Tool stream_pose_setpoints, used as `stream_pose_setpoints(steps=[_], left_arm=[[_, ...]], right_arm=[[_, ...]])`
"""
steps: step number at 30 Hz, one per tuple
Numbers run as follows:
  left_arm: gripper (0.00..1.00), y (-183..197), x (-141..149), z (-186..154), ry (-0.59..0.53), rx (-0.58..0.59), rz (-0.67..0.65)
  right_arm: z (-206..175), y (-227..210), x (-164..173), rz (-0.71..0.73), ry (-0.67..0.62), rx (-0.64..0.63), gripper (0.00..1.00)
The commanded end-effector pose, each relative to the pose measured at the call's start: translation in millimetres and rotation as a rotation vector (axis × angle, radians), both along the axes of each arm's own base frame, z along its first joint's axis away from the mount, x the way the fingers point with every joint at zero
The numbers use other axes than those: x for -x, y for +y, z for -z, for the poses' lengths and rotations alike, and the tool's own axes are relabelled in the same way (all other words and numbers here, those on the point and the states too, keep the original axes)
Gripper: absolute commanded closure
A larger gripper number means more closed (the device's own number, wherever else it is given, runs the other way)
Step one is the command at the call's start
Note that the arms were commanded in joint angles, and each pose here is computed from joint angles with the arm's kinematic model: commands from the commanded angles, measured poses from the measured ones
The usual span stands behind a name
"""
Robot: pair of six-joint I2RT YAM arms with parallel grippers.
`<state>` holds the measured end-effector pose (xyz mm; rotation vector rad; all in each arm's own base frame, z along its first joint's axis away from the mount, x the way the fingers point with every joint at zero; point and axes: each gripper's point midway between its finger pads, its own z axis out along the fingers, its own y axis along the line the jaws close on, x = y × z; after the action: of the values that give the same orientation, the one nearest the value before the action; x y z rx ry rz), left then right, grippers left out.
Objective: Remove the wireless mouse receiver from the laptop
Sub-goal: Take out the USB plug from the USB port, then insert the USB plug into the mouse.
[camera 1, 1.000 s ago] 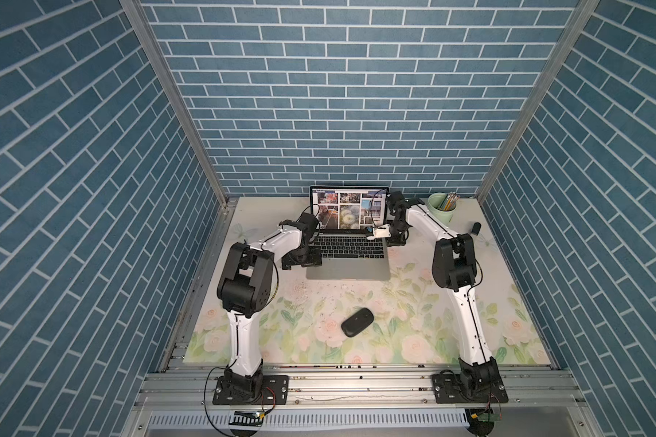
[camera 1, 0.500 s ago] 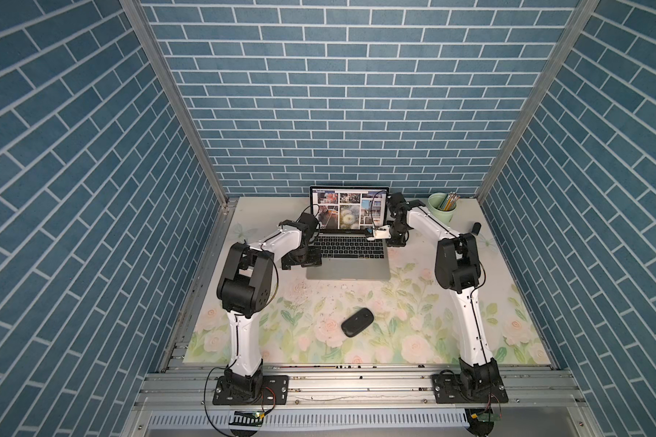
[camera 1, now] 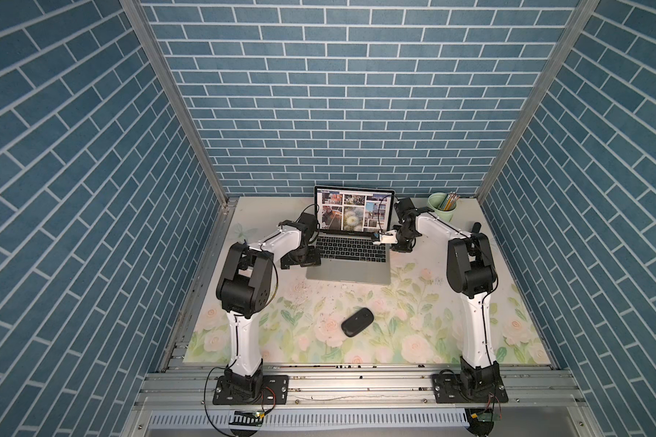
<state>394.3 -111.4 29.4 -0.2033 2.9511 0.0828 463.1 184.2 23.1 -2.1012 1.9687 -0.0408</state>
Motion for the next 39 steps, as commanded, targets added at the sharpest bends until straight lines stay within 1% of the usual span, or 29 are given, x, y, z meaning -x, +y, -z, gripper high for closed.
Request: stream_pose_setpoints(steps=[1,9,11,13,15,17,18,21,24,26,28,29,32,35,37,39], left_arm=[[0.05,20,21,20,0.094,-0.094,-0.003],[0.05,21,22,20,0.098,-0.096,-0.005],[0.05,21,21,18,0.090,-0.096,-0.006],[0.05,21,15,10,0.060,-0.096,-0.010],[0.05,21,5,-7,-0.004,-0.096,-0.017],[0.05,19,-6,-33,-0.089,-0.083,-0.016],[0.05,18,-12,-49,-0.138,-0.073,-0.018],[0.04,16,-25,-100,-0.289,-0.033,-0.023],[0.02,16,-28,-152,-0.446,0.017,-0.037],[0.00,19,-25,-186,-0.553,0.046,-0.055],[0.00,22,-18,-210,-0.630,0.073,-0.068],[0.00,23,-13,-218,-0.652,0.083,-0.070],[0.00,26,0,-220,-0.655,0.099,-0.080],[0.00,26,13,-208,-0.643,0.132,-0.094],[0.00,24,21,-201,-0.642,0.167,-0.101],[0.00,23,27,-196,-0.652,0.199,-0.111]], right_arm=[[30,-25,35,0.024,0.167,0.083,1.00],[35,-31,34,0.045,0.175,0.101,1.00],[32,-33,34,0.055,0.170,0.097,1.00],[23,-34,34,0.058,0.155,0.094,1.00],[10,-34,34,0.061,0.124,0.080,1.00],[-2,-33,36,0.062,0.104,0.062,1.00],[-23,-31,36,0.069,0.065,0.042,1.00],[-52,-25,50,0.061,0.018,0.030,1.00],[-73,-9,80,0.006,-0.016,0.028,1.00],[-81,7,109,-0.045,-0.021,0.016,1.00],[-87,21,136,-0.095,-0.025,0.003,1.00],[-89,29,151,-0.121,-0.025,-0.007,1.00],[-91,43,193,-0.212,-0.022,-0.018,1.00],[-89,56,233,-0.326,-0.004,-0.039,1.00],[-88,63,254,-0.403,-0.014,-0.056,1.00],[-90,70,272,-0.465,0.005,-0.071,1.00]])
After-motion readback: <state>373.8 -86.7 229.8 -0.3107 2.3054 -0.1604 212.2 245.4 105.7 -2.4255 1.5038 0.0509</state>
